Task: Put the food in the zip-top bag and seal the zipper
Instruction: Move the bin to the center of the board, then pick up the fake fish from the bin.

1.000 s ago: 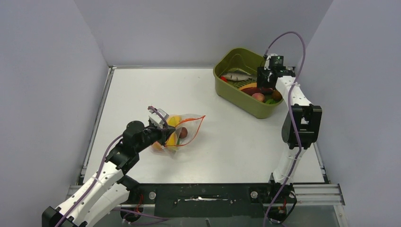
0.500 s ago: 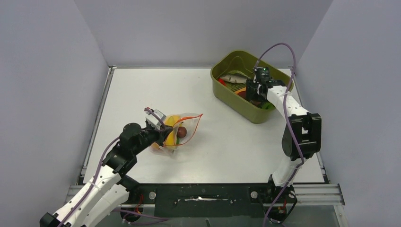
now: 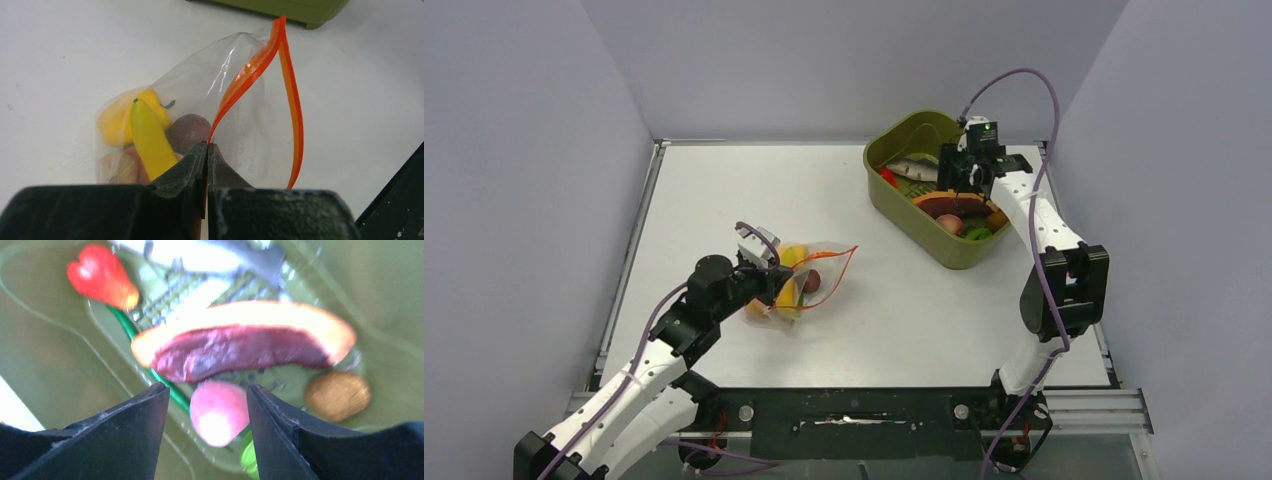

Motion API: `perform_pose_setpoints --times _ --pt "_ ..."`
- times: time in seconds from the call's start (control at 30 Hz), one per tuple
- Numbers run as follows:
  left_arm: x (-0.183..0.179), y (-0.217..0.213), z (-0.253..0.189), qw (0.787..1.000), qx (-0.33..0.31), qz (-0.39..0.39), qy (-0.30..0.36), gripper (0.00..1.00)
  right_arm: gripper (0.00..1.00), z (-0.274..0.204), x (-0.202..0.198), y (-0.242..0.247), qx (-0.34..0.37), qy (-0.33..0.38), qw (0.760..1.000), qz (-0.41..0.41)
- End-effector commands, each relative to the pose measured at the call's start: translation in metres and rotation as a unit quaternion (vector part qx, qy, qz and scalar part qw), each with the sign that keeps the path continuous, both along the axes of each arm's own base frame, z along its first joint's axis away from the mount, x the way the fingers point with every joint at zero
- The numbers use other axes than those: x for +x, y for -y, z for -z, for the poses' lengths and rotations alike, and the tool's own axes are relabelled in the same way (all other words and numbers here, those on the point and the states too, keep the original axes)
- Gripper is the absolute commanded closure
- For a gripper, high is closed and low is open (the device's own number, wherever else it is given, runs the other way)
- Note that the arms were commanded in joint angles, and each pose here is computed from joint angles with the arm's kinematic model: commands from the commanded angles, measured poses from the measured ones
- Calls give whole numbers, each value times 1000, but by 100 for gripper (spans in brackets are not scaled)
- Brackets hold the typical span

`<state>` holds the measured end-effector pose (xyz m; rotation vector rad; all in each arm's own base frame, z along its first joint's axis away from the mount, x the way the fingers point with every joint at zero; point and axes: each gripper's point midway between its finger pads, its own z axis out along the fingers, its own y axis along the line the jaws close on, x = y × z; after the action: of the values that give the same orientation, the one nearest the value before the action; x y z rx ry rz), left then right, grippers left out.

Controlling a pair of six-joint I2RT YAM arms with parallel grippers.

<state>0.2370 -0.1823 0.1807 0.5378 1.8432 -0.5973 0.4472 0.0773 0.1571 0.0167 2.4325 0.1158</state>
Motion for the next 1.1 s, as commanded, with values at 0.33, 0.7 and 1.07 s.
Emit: perform_pose_setpoints --times 0.33,0.7,1.07 --pt "45 -15 -13 986 -43 -156 -43 100 35 -25 85 20 -51 111 987 -107" --pt "43 -10 -4 986 -50 -147 -56 100 36 8 75 40 -114 103 927 -342" --pt "45 -9 -12 986 -57 -147 -47 100 32 4 119 6 -140 157 899 -384"
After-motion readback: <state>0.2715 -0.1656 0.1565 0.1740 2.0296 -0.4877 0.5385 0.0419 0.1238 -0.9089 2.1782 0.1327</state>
